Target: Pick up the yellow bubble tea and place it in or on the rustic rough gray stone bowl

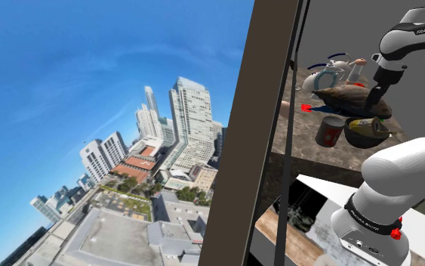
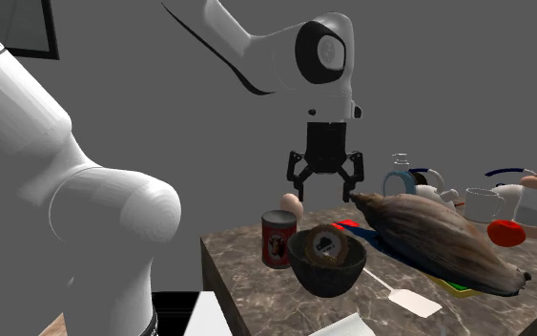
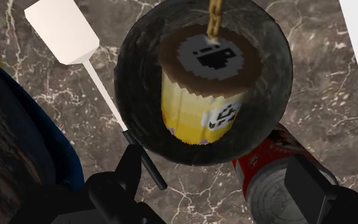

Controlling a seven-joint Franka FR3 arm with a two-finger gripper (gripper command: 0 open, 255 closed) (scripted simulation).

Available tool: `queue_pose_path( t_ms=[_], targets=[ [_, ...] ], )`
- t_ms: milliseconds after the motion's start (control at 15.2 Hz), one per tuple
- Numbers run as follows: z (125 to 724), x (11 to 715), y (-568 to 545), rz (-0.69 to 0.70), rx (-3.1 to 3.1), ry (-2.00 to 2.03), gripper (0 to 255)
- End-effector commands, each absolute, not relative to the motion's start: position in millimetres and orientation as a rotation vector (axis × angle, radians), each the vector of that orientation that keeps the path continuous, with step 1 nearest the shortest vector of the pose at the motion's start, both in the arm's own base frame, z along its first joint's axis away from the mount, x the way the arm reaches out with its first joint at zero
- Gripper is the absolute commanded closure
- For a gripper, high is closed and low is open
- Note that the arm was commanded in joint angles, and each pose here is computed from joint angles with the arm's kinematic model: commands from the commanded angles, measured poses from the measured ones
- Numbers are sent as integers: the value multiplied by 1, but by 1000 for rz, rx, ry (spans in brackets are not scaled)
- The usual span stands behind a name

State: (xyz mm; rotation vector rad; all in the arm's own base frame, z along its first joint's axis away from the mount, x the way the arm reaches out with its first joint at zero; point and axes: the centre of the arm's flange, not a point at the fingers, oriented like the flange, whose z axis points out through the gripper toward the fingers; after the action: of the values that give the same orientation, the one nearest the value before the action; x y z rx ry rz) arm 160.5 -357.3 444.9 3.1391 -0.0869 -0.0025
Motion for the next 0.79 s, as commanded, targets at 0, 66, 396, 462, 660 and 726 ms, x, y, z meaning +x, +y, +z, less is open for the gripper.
queue_pose_path(
  t_ms=[0,66,396,462,660,726],
  targets=[
    [445,161,-357,-2,3139,-87,0],
    [458,161,-357,-2,3139,-87,0],
    [495,161,-357,-2,3139,-87,0],
    [495,161,-357,-2,3139,-87,0],
    [495,161,-357,-2,3139,-87,0],
    [495,161,-357,-2,3139,-87,0]
  ],
)
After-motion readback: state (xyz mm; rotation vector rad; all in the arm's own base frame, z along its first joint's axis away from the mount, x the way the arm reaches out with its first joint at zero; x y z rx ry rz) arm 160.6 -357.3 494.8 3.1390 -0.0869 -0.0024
